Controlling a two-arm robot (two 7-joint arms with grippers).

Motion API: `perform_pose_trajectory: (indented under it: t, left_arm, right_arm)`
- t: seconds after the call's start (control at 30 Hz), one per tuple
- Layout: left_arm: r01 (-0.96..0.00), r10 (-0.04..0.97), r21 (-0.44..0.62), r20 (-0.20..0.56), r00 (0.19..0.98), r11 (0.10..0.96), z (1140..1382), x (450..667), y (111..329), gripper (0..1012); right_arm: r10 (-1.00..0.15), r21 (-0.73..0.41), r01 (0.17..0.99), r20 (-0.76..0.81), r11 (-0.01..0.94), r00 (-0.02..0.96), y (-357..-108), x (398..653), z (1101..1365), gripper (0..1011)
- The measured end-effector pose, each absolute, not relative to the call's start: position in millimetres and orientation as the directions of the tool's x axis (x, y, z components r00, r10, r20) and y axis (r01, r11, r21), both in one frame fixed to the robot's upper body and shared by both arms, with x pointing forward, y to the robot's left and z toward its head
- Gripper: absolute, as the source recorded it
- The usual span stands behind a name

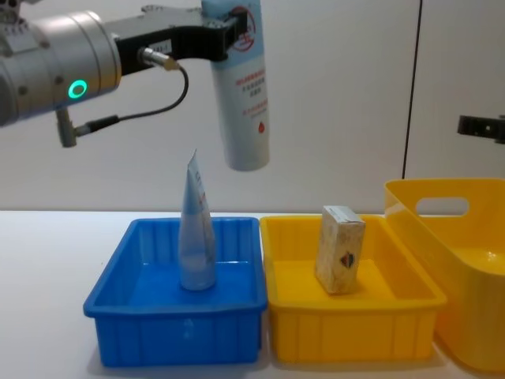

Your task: Bimanual collaborative sorting of washing and personal care products

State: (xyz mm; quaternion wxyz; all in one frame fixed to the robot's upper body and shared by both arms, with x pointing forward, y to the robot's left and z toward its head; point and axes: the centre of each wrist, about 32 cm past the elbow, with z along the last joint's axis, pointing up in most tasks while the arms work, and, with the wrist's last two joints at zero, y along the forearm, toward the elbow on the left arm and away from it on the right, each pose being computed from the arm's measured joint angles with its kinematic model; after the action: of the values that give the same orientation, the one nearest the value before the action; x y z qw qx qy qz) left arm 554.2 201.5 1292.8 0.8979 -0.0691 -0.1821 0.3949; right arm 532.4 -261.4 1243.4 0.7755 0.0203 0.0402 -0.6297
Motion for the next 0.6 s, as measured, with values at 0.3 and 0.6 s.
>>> perform_pose_trajectory:
  t: [0.3, 0.6]
  left_arm:
    - [-0.649, 0.714, -0.299, 0.276, 0.643, 0.700, 1301, 567, 197, 86]
    - [-0.634, 0.705, -0.311, 0.268, 0.657, 0.709, 1302, 575, 195, 85]
  right_arm:
    - [-0.945, 0.002, 0.948, -0.082, 0.318, 0.317, -259, 528, 1249, 1003]
    - [-0.893, -0.006, 0.895, -0.071, 0.446, 0.444, -259, 524, 1255, 1004]
